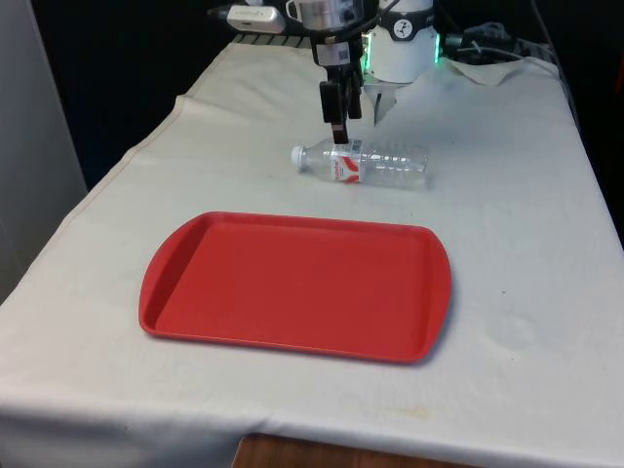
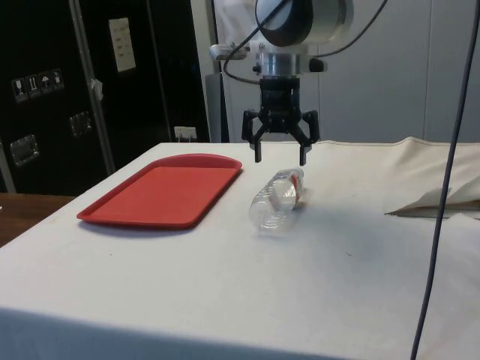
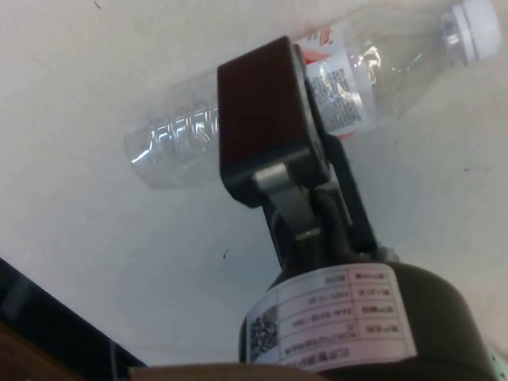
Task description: Place the bottle upright on the tray.
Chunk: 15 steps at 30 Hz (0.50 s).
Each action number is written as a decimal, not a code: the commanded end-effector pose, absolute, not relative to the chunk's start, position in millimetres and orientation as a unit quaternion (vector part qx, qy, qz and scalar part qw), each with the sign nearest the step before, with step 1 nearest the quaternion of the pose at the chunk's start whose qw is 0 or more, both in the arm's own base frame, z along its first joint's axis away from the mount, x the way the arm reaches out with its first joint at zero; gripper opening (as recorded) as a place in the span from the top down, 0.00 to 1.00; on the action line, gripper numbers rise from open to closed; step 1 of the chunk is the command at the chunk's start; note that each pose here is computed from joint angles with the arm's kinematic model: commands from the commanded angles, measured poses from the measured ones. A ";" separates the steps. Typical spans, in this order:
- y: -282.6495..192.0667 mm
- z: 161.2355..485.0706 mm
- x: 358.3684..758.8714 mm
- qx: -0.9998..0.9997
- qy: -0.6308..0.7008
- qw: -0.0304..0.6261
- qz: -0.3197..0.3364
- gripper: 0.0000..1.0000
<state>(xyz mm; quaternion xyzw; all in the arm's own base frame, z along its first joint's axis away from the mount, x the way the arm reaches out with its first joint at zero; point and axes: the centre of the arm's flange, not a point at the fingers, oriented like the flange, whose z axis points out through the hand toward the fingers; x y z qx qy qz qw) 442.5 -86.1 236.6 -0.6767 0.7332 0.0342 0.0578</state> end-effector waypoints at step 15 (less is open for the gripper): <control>-86.2 236.9 437.4 -0.689 0.715 0.102 0.052 0.00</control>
